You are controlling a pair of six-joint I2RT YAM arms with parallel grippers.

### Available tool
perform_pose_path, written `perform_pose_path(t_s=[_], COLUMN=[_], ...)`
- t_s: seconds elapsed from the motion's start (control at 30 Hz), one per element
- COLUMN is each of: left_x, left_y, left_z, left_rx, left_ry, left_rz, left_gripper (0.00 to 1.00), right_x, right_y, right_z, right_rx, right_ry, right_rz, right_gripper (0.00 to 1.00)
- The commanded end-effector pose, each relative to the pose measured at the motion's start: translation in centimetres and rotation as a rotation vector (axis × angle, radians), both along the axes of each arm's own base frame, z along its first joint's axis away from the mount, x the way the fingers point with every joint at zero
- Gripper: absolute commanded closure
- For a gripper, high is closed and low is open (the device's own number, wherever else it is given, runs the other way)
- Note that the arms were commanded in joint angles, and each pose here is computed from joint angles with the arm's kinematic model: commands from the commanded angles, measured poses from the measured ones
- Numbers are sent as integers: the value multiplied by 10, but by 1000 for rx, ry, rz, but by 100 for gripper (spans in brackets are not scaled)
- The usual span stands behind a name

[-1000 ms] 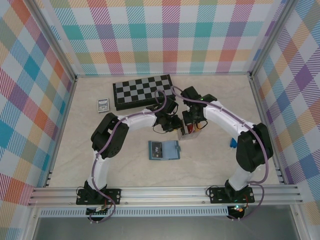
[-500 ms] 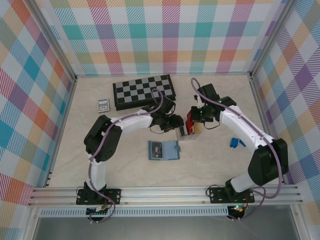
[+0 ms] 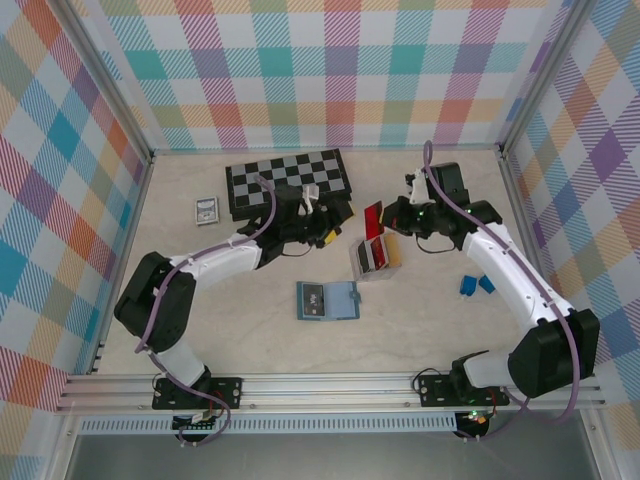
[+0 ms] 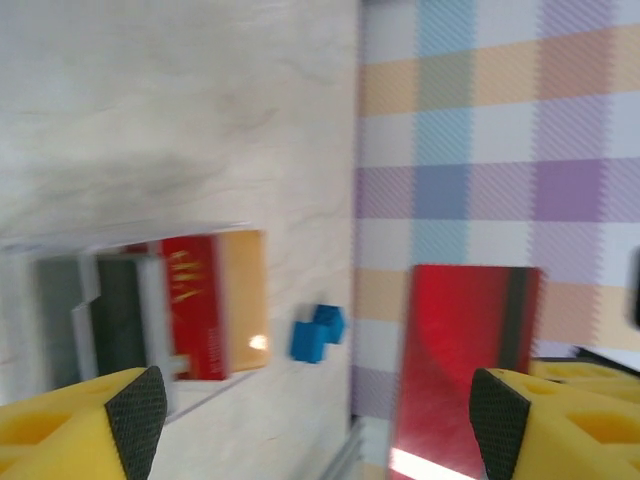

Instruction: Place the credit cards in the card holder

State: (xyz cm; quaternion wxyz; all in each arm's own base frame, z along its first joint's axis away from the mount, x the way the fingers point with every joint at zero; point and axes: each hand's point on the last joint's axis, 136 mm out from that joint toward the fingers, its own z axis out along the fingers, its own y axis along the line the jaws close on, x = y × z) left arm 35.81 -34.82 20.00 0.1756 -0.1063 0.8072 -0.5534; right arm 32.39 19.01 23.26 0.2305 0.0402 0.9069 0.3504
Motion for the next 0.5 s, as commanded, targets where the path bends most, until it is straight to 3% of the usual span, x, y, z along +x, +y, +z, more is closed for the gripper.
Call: perform_pose_path(t_s=[0.0,0.27,0.47], left_x=[-5,-9,-12], left_y=[-22,-30,-24], left_z=[50,67,88], left_rx=[-226,-293,-343], left_ry=[-70,-85,-115], left_rz=[-112,-165,-153], left_gripper=[18,21,61], right_x=[-2,-2,1], right_y=[20,32,24], right_z=[24,40,25], right_rx=[155,252,245], right_ry=[-16,-25,26], right_rz=[51,94,64], right_gripper=[100,100,99])
